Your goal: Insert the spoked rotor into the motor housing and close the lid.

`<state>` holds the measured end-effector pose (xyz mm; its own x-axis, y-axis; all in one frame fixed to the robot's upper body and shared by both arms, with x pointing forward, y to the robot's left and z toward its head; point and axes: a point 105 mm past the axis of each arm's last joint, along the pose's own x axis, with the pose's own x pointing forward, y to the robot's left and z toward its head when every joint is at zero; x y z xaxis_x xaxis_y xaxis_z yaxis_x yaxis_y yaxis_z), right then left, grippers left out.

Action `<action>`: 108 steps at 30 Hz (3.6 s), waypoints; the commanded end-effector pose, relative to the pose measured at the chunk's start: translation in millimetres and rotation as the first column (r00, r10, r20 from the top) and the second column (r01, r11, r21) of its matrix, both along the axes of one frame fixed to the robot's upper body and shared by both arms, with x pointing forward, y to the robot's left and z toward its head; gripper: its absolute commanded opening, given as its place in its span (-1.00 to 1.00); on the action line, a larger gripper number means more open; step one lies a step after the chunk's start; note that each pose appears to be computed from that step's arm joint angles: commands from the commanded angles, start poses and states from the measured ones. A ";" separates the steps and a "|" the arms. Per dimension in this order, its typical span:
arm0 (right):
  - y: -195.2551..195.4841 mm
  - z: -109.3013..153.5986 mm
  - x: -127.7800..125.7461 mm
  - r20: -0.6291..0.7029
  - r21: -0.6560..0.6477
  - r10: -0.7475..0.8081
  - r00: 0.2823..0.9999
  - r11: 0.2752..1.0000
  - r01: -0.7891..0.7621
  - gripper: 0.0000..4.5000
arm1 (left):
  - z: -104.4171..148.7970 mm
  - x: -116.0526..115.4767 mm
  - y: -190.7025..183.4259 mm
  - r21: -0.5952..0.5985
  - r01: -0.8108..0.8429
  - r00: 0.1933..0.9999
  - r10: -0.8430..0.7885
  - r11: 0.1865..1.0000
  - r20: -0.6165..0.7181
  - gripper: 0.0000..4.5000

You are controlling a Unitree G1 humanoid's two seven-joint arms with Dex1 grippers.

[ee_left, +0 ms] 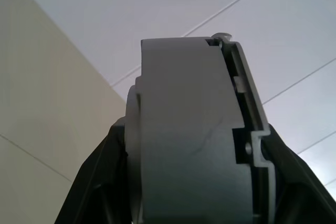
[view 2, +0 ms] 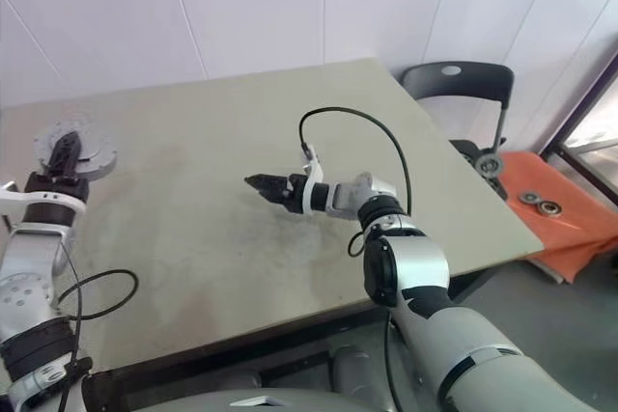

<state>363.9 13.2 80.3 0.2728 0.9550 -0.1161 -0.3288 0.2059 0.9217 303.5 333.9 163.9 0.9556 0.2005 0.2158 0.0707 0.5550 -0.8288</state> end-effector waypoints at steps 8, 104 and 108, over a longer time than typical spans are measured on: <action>-44.7 34.3 23.3 0.188 -0.024 -0.018 0.982 0.999 0.023 0.58 | 19.5 -26.0 17.2 0.080 -0.006 1.000 0.005 0.997 0.003 0.11; -44.8 10.5 23.0 0.186 -0.131 -0.029 0.982 0.990 0.054 0.59 | -35.7 -98.9 166.1 0.474 -0.011 0.857 0.252 0.881 -0.449 0.98; -45.1 15.9 22.4 0.215 -0.138 0.007 0.977 0.990 0.023 0.59 | -13.2 -84.9 156.0 0.513 0.056 0.885 0.195 0.856 -0.422 0.98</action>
